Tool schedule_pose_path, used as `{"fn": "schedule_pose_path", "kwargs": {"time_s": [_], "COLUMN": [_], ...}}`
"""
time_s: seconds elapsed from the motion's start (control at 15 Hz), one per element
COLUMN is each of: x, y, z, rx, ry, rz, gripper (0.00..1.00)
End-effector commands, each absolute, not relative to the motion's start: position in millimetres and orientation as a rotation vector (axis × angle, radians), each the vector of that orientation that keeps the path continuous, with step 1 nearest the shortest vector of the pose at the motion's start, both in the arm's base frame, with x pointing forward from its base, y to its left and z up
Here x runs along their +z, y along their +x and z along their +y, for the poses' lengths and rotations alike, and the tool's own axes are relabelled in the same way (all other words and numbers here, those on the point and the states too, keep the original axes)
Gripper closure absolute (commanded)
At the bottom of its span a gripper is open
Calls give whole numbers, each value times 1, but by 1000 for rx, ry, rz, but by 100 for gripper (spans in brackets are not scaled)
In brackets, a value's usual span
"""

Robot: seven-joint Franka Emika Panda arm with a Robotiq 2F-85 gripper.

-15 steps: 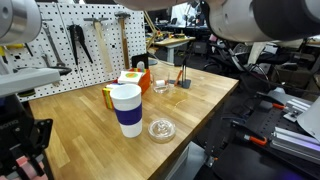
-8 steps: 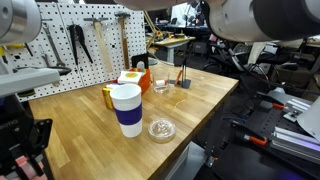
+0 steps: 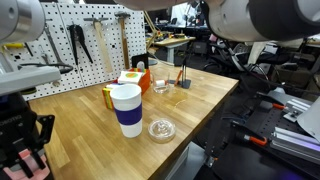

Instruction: Pick up the pink cup from the table and pour the water in it in the white cup.

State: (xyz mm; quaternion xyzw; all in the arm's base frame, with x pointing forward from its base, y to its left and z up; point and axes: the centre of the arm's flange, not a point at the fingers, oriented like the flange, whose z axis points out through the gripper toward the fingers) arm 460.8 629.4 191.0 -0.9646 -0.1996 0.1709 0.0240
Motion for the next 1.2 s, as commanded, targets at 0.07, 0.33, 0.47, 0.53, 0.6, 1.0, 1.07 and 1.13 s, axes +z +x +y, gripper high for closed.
{"fn": "schedule_pose_path", "kwargs": {"time_s": [0.07,0.33,0.47,0.53,0.6,1.0,1.07,1.13], "x": [200,200,198,198,197,193,193,192], "y": [462,464,464,464,464,471,473,475], "z": [611,615,613,611,609,588,584,577], "rx": [449,393,374,368,363,390,398,408], "ry": [-3062,-3198,-3242,-3260,-3279,-3309,-3302,-3284], "rz": [-417,-239,-132,-72,-21,272,314,366], "gripper": [96,96,96,96,96,96,96,96]}}
